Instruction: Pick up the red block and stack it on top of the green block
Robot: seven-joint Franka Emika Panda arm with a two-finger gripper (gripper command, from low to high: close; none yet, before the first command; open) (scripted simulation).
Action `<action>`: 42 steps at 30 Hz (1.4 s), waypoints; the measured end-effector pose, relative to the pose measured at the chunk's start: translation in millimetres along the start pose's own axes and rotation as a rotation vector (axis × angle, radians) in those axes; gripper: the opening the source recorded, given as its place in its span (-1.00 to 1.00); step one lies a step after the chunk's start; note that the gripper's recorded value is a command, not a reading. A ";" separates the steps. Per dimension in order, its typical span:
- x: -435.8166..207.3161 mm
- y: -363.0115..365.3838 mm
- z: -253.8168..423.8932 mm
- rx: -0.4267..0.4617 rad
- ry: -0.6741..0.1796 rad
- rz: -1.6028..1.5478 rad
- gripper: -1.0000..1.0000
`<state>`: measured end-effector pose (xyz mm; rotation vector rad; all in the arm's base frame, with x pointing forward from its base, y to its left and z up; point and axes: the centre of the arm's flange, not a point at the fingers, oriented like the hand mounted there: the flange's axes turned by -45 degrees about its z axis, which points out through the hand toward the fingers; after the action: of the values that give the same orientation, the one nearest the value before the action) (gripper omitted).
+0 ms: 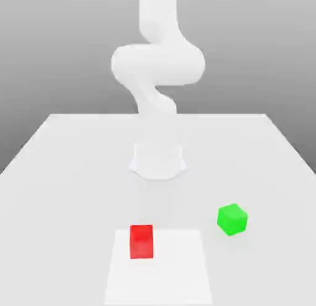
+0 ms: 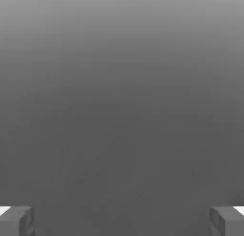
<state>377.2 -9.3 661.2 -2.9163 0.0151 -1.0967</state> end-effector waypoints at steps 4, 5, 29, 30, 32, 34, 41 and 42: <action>-33.8 13.6 101.6 0.027 -0.152 0.003 0.00; -45.3 15.9 124.6 0.031 -0.189 0.003 0.00; -345.6 40.5 379.5 -0.011 -0.719 -0.054 -1.00; -345.6 40.5 379.5 -0.011 -0.719 -0.054 -1.00; -345.6 40.4 379.5 -0.011 -0.719 -0.054 -1.00; -346.4 40.4 380.3 -0.011 -0.719 -0.054 -1.00; -312.9 39.5 344.3 -0.011 -0.717 -0.055 -1.00; -309.3 39.5 338.4 -0.011 -0.718 -0.053 -1.00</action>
<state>367.5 -36.1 201.9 -3.1417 -0.0696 -0.0022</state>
